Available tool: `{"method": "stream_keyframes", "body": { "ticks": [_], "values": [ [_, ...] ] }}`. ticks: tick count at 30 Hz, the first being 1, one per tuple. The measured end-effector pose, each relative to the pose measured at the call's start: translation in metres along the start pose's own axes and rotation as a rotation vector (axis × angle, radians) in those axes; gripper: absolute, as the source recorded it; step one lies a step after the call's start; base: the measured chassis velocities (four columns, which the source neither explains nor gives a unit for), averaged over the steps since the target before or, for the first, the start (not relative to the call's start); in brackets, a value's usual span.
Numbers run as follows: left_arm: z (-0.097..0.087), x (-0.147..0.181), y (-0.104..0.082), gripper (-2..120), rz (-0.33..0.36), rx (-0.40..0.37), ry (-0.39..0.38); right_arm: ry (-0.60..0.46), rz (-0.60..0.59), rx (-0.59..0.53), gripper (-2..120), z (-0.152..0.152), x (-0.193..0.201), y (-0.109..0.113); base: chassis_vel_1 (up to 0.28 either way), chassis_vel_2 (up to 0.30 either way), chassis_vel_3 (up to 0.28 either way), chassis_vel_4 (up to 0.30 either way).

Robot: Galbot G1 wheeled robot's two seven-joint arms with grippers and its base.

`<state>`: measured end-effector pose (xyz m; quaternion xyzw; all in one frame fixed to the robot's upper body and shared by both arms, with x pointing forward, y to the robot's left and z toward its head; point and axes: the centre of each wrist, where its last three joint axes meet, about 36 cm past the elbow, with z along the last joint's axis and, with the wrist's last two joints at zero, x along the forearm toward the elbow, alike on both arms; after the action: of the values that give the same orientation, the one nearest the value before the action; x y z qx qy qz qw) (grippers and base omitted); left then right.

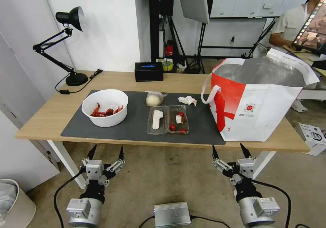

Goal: Pick up the trash from the table and place it into the takeout bag.

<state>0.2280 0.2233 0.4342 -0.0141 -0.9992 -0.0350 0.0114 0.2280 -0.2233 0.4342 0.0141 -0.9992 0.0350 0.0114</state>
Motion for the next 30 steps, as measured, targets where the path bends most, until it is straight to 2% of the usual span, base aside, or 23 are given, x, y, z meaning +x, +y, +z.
{"method": "stream_keyframes", "body": {
  "ticks": [26,29,30],
  "values": [
    [0.000,0.000,0.000,100,0.000,0.000,0.000,0.000,0.000,0.000,100,0.000,0.000,0.000,0.000,0.000,0.000,0.000],
    [-0.001,-0.002,0.000,100,0.001,0.007,-0.007,-0.001,-0.001,0.005,100,-0.001,0.000,-0.004,0.000,0.000,0.000,0.000],
    [-0.002,-0.005,-0.001,100,0.001,0.022,-0.025,-0.008,0.000,0.020,100,-0.005,0.002,-0.015,0.000,0.000,0.000,0.000]
  ]
}}
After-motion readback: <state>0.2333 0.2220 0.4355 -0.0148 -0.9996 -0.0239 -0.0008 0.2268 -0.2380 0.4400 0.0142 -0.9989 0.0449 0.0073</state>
